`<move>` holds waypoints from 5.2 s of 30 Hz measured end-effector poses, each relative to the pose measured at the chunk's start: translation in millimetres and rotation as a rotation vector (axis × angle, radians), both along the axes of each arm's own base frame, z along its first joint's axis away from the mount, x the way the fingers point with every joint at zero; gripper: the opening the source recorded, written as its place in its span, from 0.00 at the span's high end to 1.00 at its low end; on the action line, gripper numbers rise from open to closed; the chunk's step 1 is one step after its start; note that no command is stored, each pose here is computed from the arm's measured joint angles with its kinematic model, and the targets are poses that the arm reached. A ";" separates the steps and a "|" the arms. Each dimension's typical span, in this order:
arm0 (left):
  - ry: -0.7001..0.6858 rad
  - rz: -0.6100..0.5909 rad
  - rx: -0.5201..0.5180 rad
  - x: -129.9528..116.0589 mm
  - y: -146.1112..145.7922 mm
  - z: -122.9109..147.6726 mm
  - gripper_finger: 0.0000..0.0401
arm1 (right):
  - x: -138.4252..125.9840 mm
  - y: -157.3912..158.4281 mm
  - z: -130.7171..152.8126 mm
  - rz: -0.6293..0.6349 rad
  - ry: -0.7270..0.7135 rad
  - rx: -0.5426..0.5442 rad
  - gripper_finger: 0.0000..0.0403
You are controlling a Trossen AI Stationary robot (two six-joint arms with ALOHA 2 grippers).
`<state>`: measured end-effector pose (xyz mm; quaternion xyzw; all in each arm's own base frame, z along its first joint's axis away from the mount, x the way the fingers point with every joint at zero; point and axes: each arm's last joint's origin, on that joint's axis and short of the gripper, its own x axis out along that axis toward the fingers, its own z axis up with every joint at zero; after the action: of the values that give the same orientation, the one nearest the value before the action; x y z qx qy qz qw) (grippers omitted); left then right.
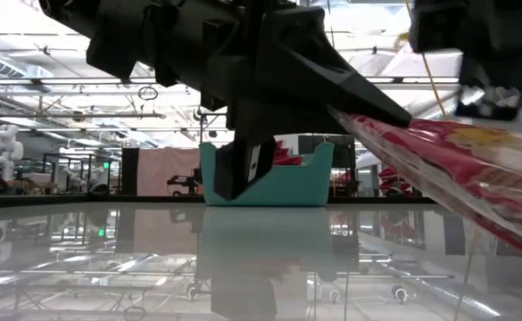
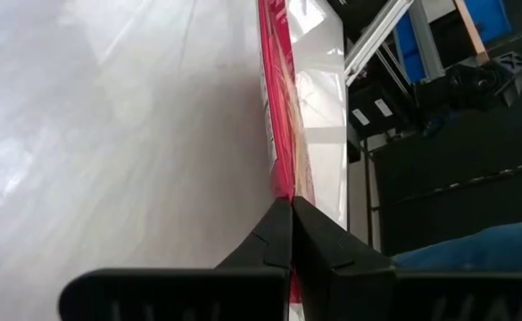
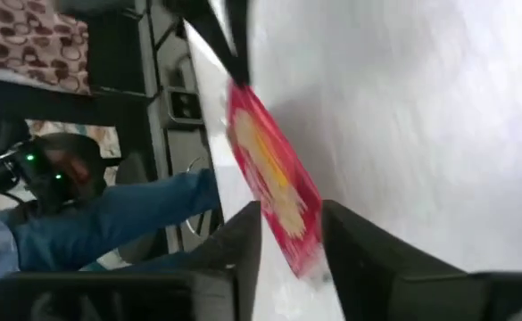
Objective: Sort popcorn bags into baskets
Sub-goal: Put the red popcorn pack into the green bin
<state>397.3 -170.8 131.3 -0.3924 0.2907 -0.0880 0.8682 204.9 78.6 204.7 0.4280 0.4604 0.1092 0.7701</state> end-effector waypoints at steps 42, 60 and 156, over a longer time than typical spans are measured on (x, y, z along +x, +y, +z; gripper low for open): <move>-0.028 0.170 0.055 -16.4 39.0 84.5 0.55 | 81.8 5.8 -9.0 0.501 -0.111 0.109 0.98; -0.319 0.520 0.323 -117.6 141.1 243.1 0.53 | 46.8 -78.0 109.9 -0.247 -0.597 -0.128 0.98; -0.238 0.191 0.503 -167.8 248.6 245.0 0.93 | 95.2 -200.8 179.8 -0.160 -0.609 -0.437 0.97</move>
<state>229.5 77.8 376.4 -0.1773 0.1614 0.0234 0.9706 300.1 -122.2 384.5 0.2360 0.1882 0.0702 0.9508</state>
